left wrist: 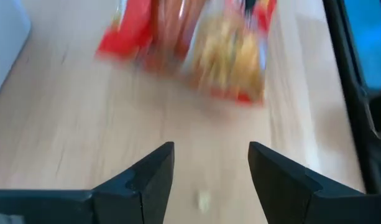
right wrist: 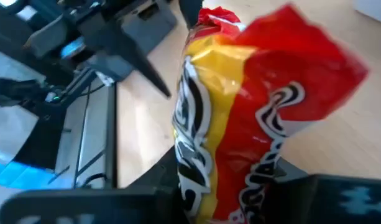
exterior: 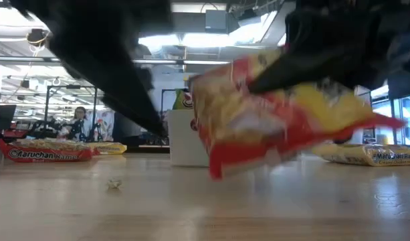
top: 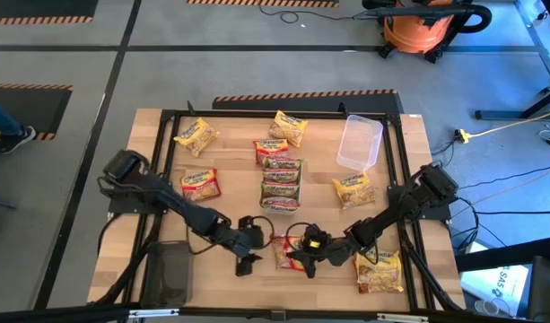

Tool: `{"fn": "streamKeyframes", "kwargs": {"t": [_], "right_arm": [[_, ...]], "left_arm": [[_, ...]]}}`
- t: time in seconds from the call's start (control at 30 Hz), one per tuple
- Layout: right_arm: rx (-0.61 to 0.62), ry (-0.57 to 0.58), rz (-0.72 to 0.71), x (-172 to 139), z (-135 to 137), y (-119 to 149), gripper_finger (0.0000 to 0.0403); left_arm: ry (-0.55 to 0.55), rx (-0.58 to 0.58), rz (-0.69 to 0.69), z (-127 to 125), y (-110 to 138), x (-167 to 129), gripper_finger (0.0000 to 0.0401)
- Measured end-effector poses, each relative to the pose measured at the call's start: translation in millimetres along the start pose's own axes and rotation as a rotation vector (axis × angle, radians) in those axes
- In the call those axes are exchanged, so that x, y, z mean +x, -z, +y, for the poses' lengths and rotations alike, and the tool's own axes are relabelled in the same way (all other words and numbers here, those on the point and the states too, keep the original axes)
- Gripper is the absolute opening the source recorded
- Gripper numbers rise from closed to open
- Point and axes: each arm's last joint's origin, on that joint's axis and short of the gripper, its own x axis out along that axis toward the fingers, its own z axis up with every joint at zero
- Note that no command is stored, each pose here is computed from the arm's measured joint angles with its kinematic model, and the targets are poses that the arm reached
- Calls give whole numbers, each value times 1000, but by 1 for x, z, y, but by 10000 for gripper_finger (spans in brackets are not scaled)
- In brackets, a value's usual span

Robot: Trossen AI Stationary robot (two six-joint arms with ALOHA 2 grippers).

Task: Sort Maruchan noodles
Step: Put the red noodle pack into the transparent bin

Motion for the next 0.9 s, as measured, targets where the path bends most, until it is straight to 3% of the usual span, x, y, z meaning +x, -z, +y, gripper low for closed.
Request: {"fn": "streamKeyframes", "kwargs": {"t": [0.23,0.47,0.6,0.9], "right_arm": [[-98,-52,5,-24,20,-27,113],[-216,40,-29,-67,19,-92,85],[-280,178,-28,-94,8,-135,85],[-445,643,123,-154,-37,-222,87]], "left_arm": [[10,70,58,-19,7,-55,200],[39,140,50,-30,11,-84,200],[79,198,58,-29,8,-85,200],[70,284,62,4,-15,-77,200]]}}
